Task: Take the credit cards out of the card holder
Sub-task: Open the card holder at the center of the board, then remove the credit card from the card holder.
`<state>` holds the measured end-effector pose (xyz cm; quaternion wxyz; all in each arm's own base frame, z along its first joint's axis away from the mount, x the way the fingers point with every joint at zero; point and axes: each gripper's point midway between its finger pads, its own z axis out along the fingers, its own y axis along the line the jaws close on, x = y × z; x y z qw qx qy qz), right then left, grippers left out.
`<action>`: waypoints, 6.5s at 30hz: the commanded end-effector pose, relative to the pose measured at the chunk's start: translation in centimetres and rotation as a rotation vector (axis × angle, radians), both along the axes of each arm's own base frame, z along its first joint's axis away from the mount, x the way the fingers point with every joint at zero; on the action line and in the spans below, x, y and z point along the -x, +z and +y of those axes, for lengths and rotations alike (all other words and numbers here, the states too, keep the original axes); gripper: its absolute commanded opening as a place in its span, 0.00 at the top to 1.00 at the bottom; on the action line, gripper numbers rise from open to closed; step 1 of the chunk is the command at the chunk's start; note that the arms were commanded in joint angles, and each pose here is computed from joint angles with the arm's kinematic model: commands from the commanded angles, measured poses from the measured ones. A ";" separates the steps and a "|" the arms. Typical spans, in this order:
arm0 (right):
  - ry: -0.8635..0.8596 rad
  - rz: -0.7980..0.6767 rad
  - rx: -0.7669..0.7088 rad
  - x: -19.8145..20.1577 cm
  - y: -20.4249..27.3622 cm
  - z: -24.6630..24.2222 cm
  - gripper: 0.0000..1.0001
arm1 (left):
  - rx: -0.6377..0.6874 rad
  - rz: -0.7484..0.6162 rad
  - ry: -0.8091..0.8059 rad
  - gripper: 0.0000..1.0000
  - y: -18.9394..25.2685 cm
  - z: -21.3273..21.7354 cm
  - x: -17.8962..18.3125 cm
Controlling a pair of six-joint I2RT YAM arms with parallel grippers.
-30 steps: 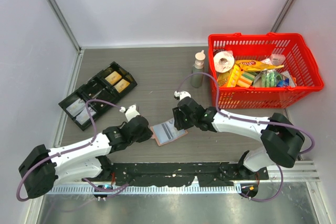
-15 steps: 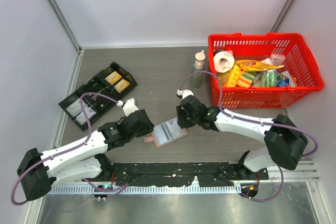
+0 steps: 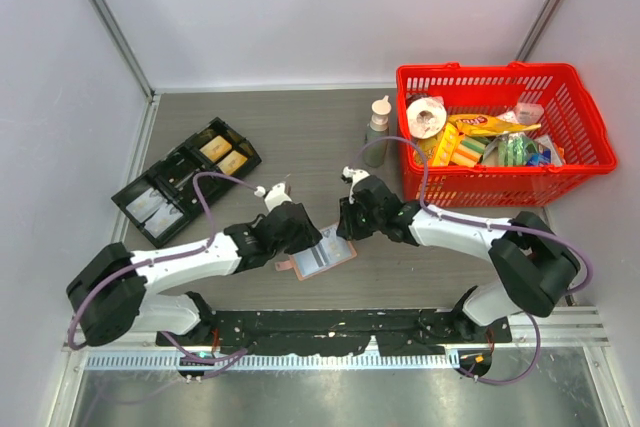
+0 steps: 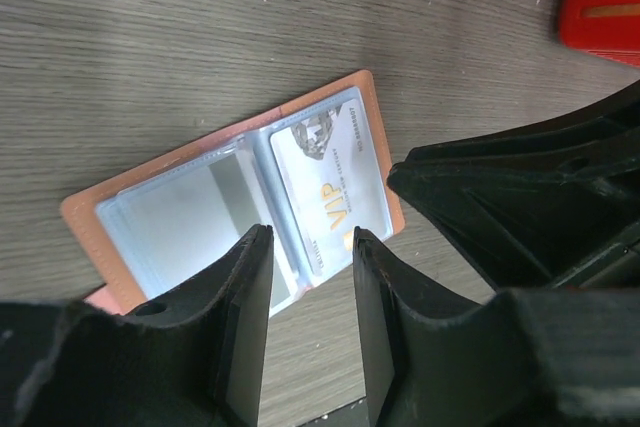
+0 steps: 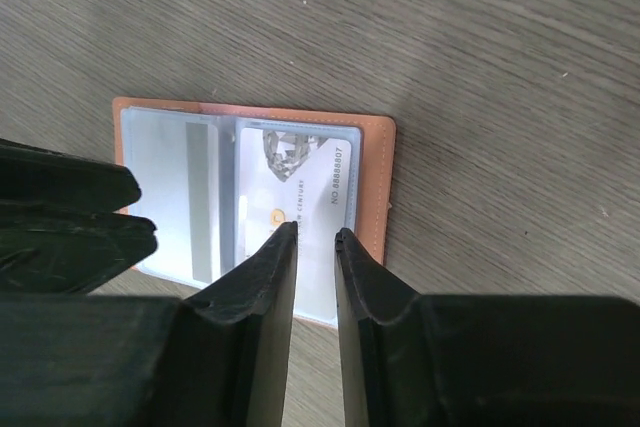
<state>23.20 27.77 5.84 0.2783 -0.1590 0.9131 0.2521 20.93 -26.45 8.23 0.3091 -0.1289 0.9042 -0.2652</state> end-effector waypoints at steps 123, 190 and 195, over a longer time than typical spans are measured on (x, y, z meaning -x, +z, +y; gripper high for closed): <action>-0.007 0.165 -0.008 3.4 -6.8 -1.9 0.99 | 0.235 0.056 0.076 0.65 -2.7 -1.9 0.5; -0.018 0.200 -0.065 3.2 -6.7 -1.7 0.99 | 0.266 -0.017 0.108 0.90 -3.9 0.1 0.7; -0.017 0.203 -0.068 3.2 -6.6 -1.7 0.99 | 0.264 -0.006 0.071 0.90 -3.9 -0.9 0.6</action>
